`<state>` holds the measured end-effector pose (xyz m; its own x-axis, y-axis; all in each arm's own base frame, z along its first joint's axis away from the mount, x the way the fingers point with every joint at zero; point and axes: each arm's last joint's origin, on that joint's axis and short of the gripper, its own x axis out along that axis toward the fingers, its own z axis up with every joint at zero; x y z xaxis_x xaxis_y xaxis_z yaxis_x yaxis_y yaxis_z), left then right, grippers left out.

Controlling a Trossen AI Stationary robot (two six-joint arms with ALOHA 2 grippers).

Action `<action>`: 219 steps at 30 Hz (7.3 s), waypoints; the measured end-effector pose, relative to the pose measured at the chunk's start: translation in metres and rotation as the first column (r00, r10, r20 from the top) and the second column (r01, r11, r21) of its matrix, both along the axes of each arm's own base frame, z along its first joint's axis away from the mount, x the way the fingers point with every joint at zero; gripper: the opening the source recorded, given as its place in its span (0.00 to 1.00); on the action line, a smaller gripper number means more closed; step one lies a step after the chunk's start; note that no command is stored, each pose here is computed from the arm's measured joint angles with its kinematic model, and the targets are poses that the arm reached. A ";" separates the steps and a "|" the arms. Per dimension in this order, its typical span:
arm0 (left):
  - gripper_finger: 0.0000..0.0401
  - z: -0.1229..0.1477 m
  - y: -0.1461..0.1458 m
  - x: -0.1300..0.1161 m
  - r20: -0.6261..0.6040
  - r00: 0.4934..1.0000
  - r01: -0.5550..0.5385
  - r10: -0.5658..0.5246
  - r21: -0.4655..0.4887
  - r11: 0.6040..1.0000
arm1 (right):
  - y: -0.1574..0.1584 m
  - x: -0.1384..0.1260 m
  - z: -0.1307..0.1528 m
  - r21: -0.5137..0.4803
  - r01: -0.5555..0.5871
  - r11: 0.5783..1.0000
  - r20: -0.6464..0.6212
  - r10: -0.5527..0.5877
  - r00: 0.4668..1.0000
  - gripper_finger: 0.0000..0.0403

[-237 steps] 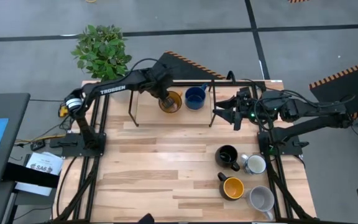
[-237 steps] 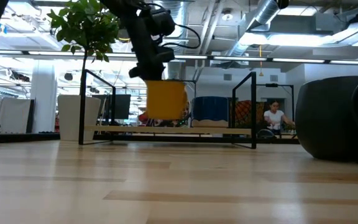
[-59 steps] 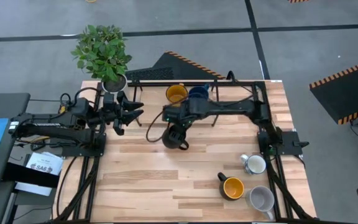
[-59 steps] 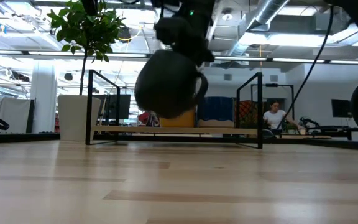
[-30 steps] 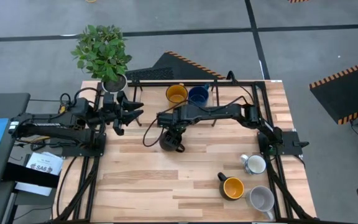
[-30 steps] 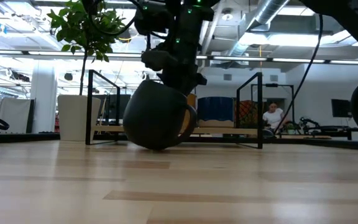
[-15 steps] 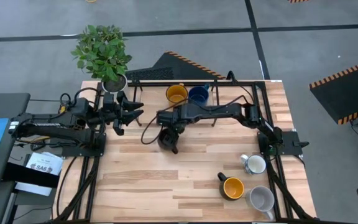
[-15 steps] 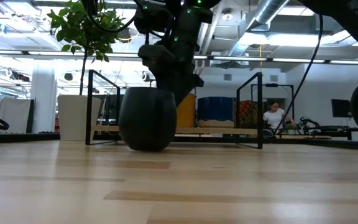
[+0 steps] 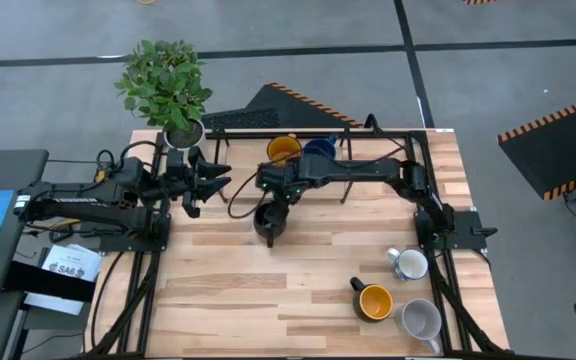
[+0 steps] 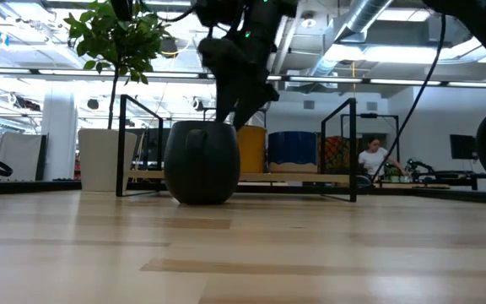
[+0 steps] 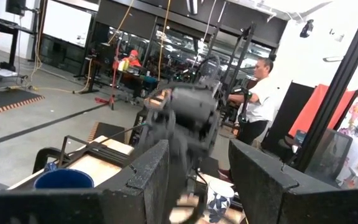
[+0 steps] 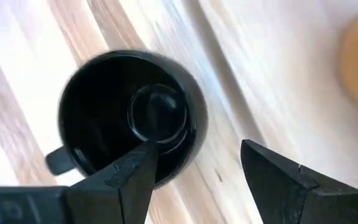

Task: Place coffee mugs
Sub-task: Put the black mug on the shelf, then put the white patterned mug on the shelf

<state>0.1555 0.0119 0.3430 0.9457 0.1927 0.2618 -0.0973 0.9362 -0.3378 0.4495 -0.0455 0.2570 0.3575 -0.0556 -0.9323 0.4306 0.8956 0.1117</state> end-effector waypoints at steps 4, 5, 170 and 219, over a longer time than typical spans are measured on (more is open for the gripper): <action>0.38 -0.002 0.000 0.000 -0.018 1.000 -0.001 0.001 0.001 1.000 | -0.005 -0.027 0.037 -0.075 -0.027 0.997 -0.016 0.026 1.000 0.64; 0.38 -0.003 0.000 0.001 -0.032 0.999 -0.004 0.004 0.006 1.000 | -0.006 -0.036 0.046 -0.105 -0.030 0.994 -0.031 0.027 0.999 0.64; 0.42 0.033 0.202 0.143 -0.985 0.087 -0.180 0.147 0.130 0.975 | 0.025 -0.208 0.088 -0.070 0.399 0.914 0.436 -0.332 0.837 0.64; 0.41 0.008 0.010 0.019 -0.076 0.997 -0.006 0.012 0.075 0.997 | 0.026 -0.196 0.101 -0.092 0.308 0.947 0.566 -0.205 0.798 0.64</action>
<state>0.1742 0.0218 0.3511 0.9617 0.1843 0.2030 -0.1289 0.9574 -0.2584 0.2531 -0.0199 0.3582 0.7507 -0.3568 -0.5560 0.5617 0.7877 0.2529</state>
